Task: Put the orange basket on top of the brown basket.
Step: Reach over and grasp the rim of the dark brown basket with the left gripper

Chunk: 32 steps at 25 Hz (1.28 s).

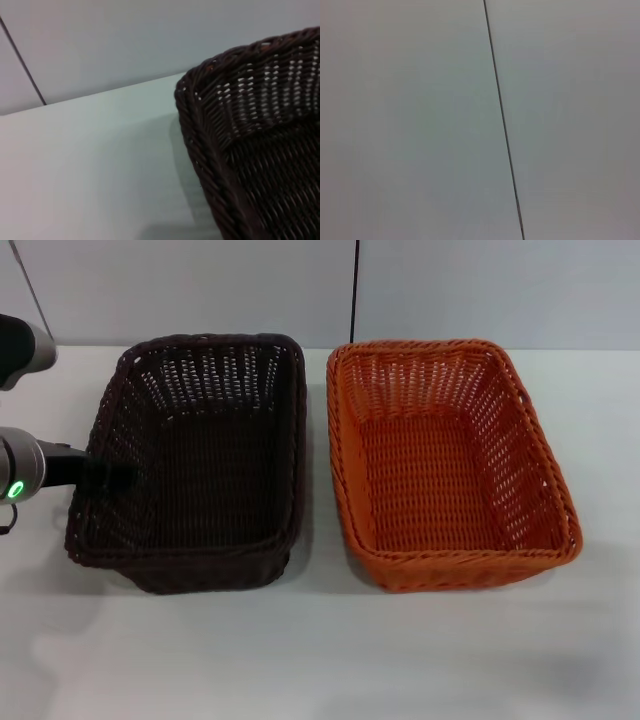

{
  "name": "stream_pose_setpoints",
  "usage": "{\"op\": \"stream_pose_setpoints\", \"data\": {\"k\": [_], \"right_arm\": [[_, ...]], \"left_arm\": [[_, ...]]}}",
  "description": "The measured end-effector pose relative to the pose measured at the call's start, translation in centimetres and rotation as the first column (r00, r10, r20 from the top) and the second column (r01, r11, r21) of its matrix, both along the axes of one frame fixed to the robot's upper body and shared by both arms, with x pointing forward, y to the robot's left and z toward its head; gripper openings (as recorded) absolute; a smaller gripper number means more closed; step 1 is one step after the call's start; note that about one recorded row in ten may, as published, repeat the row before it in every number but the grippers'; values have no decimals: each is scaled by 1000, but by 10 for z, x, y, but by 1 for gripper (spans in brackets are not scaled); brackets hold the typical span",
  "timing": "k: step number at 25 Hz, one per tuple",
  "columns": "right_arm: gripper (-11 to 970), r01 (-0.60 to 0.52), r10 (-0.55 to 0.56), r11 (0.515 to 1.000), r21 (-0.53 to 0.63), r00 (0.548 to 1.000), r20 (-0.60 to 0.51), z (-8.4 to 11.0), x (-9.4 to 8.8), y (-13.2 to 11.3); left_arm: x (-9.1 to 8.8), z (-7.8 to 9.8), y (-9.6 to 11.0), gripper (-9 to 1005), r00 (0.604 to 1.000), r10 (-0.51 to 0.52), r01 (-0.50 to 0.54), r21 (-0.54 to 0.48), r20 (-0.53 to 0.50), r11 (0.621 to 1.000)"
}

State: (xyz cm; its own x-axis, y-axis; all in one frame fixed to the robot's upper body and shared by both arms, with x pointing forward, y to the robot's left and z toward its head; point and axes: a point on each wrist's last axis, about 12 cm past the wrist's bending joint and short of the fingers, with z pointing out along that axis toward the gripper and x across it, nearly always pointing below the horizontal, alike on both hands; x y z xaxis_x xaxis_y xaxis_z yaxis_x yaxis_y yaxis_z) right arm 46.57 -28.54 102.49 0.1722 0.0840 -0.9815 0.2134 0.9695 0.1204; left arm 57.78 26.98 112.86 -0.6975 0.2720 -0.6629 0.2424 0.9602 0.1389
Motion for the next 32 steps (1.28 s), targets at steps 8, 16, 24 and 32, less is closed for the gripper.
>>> {"op": "stream_pose_setpoints", "data": {"k": [8,16,24,32], "right_arm": [[810,0,0,1000,0,1000,4,1,0,0],[810,1,-1,1000,1,1000,12,2,0,0],[811,-2,2,1000,0,1000,15,3,1,0],[811,-4,4,1000,1,1000,14,2,1,1]], "left_arm": [[4,-8,-6,779,999,-20,20,-3,-27,1000],[0,-1,-5,700,999,-49,49,16,3,999],[-3,7,-4,428,996,-78,76,40,41,996],[-1,39,21,326,926,-355,345,94,128,934]]}}
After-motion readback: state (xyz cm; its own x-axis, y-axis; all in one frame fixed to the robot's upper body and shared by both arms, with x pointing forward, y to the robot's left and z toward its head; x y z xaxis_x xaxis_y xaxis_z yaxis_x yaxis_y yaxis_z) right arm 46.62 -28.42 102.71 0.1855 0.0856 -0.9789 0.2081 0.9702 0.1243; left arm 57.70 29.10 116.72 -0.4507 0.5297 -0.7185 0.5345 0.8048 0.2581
